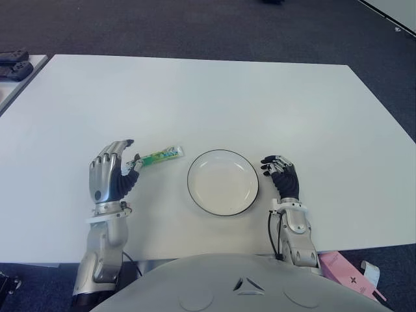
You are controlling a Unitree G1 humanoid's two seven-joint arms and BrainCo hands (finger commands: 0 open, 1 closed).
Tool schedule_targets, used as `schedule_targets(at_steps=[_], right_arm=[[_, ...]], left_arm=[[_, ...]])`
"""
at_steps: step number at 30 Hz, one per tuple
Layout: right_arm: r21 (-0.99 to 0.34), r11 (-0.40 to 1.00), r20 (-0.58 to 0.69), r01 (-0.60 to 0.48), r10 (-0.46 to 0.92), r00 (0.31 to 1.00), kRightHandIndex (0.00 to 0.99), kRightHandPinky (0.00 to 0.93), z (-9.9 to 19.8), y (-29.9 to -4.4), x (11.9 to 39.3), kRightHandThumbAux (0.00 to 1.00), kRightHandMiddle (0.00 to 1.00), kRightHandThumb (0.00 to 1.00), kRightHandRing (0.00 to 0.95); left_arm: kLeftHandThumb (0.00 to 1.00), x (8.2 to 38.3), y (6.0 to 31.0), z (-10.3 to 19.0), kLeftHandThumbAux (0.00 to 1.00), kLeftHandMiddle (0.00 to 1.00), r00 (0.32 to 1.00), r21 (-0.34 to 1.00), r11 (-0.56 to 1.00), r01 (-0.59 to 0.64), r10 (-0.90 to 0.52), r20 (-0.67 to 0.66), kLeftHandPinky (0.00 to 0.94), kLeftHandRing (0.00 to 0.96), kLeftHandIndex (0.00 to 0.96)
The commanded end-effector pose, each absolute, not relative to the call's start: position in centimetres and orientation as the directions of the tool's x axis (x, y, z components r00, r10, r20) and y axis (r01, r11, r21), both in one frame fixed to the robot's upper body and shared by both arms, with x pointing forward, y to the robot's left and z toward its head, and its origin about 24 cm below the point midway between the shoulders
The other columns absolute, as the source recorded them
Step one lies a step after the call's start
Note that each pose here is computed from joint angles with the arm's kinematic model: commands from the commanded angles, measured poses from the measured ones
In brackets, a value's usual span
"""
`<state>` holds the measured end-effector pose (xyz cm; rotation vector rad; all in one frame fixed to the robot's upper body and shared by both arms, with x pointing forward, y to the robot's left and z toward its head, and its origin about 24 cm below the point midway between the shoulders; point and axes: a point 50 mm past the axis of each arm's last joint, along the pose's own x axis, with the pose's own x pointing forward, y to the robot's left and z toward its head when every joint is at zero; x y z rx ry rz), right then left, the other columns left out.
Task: Put the toothpaste on the table into the plate.
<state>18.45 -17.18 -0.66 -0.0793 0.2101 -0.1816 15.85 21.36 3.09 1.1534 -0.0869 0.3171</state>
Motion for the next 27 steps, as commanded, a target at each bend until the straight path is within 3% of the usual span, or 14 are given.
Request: schedule_targets(at_steps=[1,8,16,27], right_arm=[[-0.101,0.982,-0.255,0.162,-0.183,0.949,0.424,0.483,-1.5,-17.1,18.1,0.728,0.475,0.709,0.479],[-0.099,0.981,-0.253,0.167,-0.187,0.949,0.424,0.483,-1.4,-17.1,18.1,0.727,0.475,0.71,0.478],[-0.1,0.98,-0.249,0.171,-0.191,0.949,0.425,0.487,-1.4,-17.3,18.0,0.727,0.478,0.71,0.482],[-0.105,0.979,-0.244,0.177,-0.198,0.949,0.425,0.493,-1.4,-17.5,17.8,0.726,0.482,0.711,0.489]], left_arm=[[0.513,16.9,21.7,2.9,0.275,0.22,0.969,0.935,0.277,-0.22,0.168,0.178,0.292,0.247,0.136],[0.508,17.5,21.9,2.6,0.178,0.186,0.991,0.982,0.176,-0.075,0.126,0.053,0.247,0.209,0.034],[0.48,18.8,22.9,1.9,0.142,0.046,0.995,0.994,0.087,0.063,0.068,-0.069,0.026,0.024,0.001],[0.48,19.3,23.7,1.0,0.129,0.0,0.977,0.977,-0.017,0.211,-0.015,-0.212,0.0,0.0,0.0]])
